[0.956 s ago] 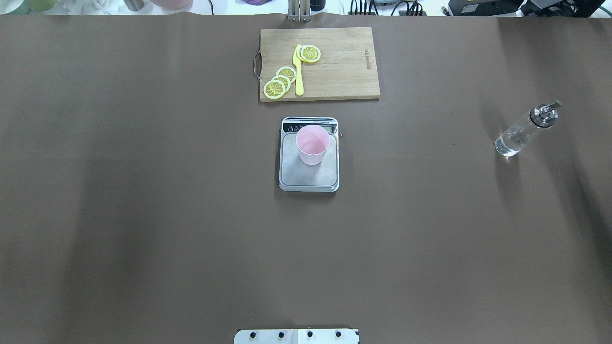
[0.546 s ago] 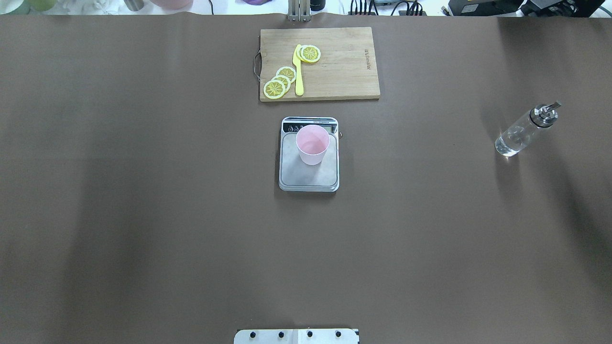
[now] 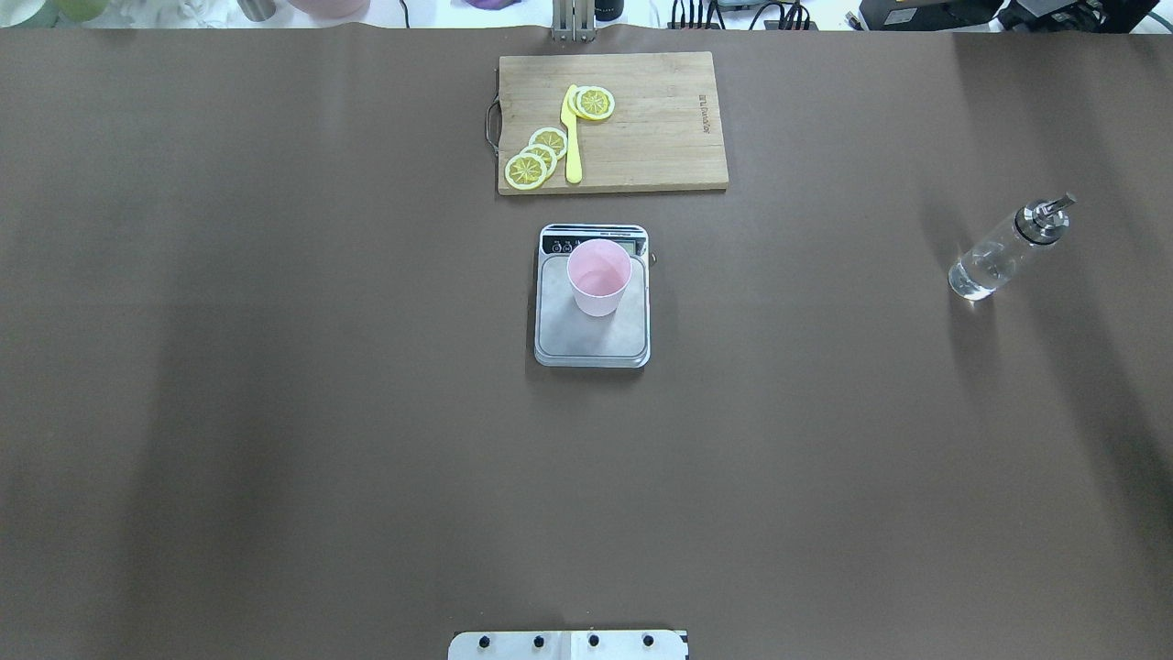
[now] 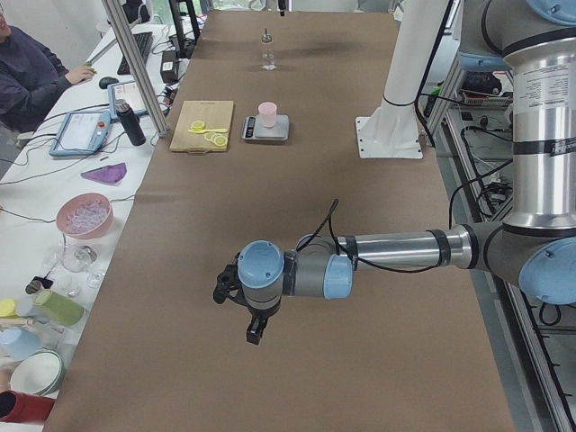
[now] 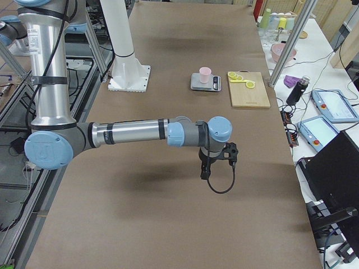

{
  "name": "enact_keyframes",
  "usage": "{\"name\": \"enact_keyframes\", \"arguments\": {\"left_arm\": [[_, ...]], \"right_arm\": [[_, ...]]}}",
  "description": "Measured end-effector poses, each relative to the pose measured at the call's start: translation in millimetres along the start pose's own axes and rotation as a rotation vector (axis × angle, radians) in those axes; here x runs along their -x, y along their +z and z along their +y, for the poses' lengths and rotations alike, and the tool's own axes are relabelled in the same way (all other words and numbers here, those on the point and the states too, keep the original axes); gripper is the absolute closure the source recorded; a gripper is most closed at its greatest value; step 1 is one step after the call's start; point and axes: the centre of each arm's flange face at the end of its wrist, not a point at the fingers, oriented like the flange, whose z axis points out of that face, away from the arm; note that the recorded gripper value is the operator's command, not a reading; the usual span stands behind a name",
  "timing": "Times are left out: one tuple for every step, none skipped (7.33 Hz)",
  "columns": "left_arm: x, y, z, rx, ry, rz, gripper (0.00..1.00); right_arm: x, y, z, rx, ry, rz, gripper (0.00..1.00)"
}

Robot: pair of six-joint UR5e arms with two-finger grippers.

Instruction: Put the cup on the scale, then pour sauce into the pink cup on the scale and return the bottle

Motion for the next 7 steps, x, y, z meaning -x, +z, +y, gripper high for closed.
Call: {"name": "enact_keyframes", "arguments": {"left_arm": [[5.5, 5.7, 3.3, 0.010, -0.010, 0.003, 0.02], [11.0, 11.3, 6.3, 0.016, -0.013, 0.005, 0.02], [13.9, 14.3, 8.0, 0.019, -0.017, 0.006, 0.02], [16.2, 17.0, 10.5, 0.023, -0.026, 0.009, 0.02], [19.2, 20.8, 15.3, 0.030, -0.034, 0.011, 0.02], [22.7, 25.0, 20.1, 0.039, -0.040, 0.010, 0.02], [25.2, 27.6, 22.1, 0.046, -0.043, 0.009, 0.02]], "right_arm": [[-5.0, -0.9, 14.3, -0.005, -0.001, 0.038, 0.00], [-7.0, -1.7, 21.1, -0.007, -0.001, 0.052, 0.00], [-7.4, -2.1, 23.7, -0.008, -0.002, 0.053, 0.00], [-7.1, -2.1, 24.8, -0.007, -0.005, 0.047, 0.00], [-6.2, -2.8, 24.8, -0.008, -0.009, 0.044, 0.00], [-2.3, -6.4, 23.0, -0.016, -0.018, 0.043, 0.00], [4.5, -12.8, 21.7, -0.030, -0.030, 0.042, 0.00]]}}
